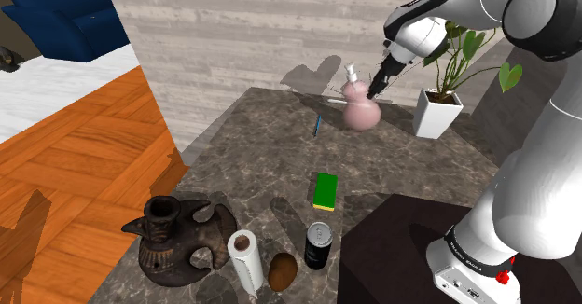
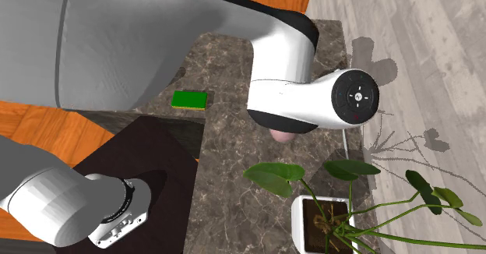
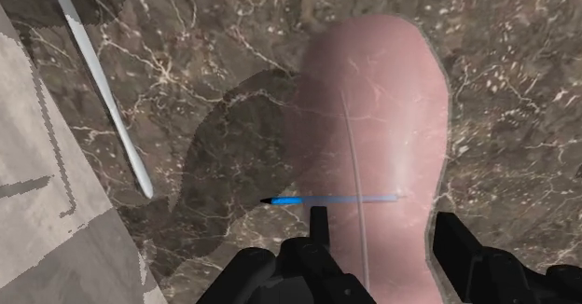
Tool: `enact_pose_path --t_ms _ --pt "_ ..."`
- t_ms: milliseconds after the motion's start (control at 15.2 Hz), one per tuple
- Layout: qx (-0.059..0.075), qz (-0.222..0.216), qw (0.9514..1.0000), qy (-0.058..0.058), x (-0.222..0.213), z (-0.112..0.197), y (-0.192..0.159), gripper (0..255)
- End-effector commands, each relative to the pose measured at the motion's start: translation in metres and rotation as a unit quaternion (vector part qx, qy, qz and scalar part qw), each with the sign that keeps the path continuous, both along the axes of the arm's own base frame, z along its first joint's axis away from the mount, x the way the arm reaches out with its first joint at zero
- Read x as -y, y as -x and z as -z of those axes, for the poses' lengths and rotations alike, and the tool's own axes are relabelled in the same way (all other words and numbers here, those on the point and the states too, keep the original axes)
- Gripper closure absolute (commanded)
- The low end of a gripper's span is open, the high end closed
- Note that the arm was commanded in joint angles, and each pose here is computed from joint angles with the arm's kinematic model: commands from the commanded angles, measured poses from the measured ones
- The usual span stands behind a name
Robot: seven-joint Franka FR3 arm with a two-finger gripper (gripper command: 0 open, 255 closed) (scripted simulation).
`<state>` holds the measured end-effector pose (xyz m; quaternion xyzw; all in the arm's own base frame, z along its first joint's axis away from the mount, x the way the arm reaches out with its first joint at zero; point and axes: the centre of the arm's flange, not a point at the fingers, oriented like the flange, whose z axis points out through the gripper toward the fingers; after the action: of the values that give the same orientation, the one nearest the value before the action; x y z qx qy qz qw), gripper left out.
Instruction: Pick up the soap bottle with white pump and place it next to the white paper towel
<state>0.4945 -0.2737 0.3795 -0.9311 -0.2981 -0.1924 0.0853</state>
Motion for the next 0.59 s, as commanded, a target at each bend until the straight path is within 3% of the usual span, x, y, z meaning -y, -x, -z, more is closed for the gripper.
enact_pose_path --t_ms 0,528 --pt "0.0 0.0 1.0 0.0 0.0 -0.011 0.0 255" --pt "0.0 0.0 1.0 0.0 0.0 -0.053 0.0 255"
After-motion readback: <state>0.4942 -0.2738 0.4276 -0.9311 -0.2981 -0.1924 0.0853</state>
